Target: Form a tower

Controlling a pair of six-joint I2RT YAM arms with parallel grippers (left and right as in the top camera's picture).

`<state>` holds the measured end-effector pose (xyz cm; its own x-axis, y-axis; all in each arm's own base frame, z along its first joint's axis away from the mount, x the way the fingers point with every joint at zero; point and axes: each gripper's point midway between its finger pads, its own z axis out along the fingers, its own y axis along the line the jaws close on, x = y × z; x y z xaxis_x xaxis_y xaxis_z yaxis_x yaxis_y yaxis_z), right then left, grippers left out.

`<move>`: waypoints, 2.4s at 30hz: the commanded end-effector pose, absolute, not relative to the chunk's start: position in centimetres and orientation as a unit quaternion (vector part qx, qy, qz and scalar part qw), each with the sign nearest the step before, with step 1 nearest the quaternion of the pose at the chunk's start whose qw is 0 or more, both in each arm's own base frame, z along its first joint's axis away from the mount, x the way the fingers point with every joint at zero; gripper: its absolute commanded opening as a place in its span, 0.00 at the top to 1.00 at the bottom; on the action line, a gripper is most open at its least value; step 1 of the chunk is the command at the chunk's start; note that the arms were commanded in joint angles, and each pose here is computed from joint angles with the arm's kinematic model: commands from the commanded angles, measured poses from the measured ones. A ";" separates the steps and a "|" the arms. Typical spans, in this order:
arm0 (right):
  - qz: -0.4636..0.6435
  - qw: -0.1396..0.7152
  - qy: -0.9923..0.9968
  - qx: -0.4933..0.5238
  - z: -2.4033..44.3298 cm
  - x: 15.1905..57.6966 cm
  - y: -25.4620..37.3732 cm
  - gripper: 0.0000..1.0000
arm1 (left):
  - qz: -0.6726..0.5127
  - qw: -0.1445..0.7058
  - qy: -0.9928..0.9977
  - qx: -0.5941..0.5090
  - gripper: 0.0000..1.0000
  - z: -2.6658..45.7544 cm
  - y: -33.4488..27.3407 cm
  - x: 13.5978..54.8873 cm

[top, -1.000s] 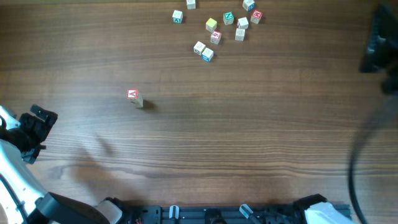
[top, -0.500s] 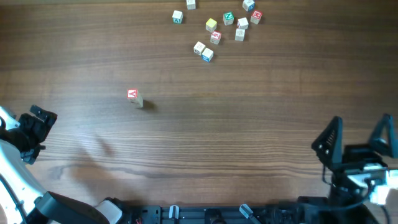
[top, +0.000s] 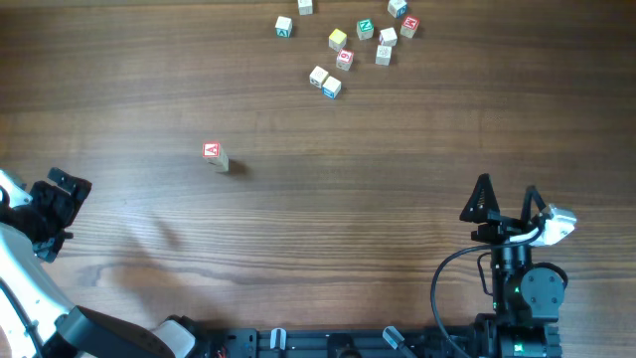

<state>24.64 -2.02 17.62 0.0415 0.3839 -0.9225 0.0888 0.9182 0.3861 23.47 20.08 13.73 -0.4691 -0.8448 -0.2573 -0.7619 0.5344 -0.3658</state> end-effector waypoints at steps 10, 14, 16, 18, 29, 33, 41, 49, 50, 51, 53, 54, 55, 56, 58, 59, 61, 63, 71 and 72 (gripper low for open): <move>0.105 0.702 0.683 0.173 17.7 24.6 -2.1 0.00 | -0.100 0.213 0.855 -0.462 0.00 14.1 20.2 23.7; 0.105 0.702 0.683 0.173 17.7 24.6 -2.1 0.00 | -0.086 0.209 0.856 -0.465 0.00 14.0 20.6 23.4; 0.105 0.702 0.683 0.173 17.7 24.6 -2.1 0.00 | -0.082 0.220 0.857 -0.459 0.00 14.7 20.3 23.5; 0.105 0.702 0.683 0.173 17.7 24.6 -2.1 0.00 | -0.063 0.269 0.860 -0.430 0.00 17.9 19.1 23.8; 0.105 0.702 0.683 0.173 17.7 24.6 -2.1 0.00 | -0.100 0.630 0.770 -0.027 0.00 38.2 -1.7 20.7; 0.105 0.702 0.683 0.173 17.7 24.6 -2.1 0.00 | -0.111 0.673 0.731 -0.017 0.00 35.9 -2.3 19.6; 0.105 0.702 0.683 0.173 17.7 24.6 -2.1 0.00 | -0.134 0.748 0.649 -0.024 0.00 22.9 -2.2 24.3; 0.105 0.702 0.683 0.173 17.7 24.6 -2.1 0.00 | -0.085 0.676 0.728 -0.081 0.00 15.7 0.0 24.6; 0.105 0.702 0.683 0.173 17.7 24.6 -2.1 0.00 | -0.085 0.675 0.728 -0.082 0.00 15.7 0.0 24.6; 0.105 0.702 0.683 0.173 17.7 24.6 -2.1 0.00 | -0.085 0.675 0.728 -0.082 0.00 15.7 0.0 24.6; 0.105 0.702 0.683 0.173 17.7 24.6 -2.1 0.00 | -0.085 0.675 0.728 -0.082 0.00 15.7 0.0 24.6; 0.105 0.702 0.683 0.173 17.7 24.6 -2.1 0.00 | -0.085 0.675 0.728 -0.081 0.00 15.7 0.0 24.6; 0.105 0.702 0.683 0.173 17.7 24.6 -2.1 0.00 | -0.085 0.675 0.728 -0.082 0.00 15.7 0.0 24.6; 0.105 0.702 0.683 0.173 17.7 24.6 -2.1 0.00 | -0.085 0.675 0.728 -0.082 0.00 15.7 0.0 24.6; 0.105 0.702 0.683 0.173 17.7 24.6 -2.1 0.00 | -0.085 0.675 0.728 -0.082 0.00 15.7 0.0 24.6; 0.105 0.702 0.683 0.173 17.7 24.6 -2.1 0.00 | -0.085 0.675 0.728 -0.081 0.00 15.7 0.0 24.6; 0.105 0.702 0.683 0.173 17.7 24.6 -2.1 0.00 | -0.085 0.675 0.728 -0.082 0.00 15.7 0.0 24.6; 0.094 0.703 0.686 0.161 17.7 24.6 -2.1 0.00 | -0.085 0.675 0.728 -0.081 0.00 15.7 0.0 24.6; 0.063 0.705 0.704 0.054 17.6 24.7 -0.2 0.00 | -0.085 0.675 0.728 -0.082 0.00 15.7 0.0 24.6; 0.071 0.704 0.704 0.061 17.5 24.7 -0.2 0.00 | -0.085 0.675 0.728 -0.081 0.00 15.7 0.0 24.6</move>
<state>24.72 -0.46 17.33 -0.0075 0.1518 -0.9884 0.0054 0.9884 0.1518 24.65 -0.12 15.82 -0.0757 -0.2318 -0.9698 0.0047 0.9725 -0.2328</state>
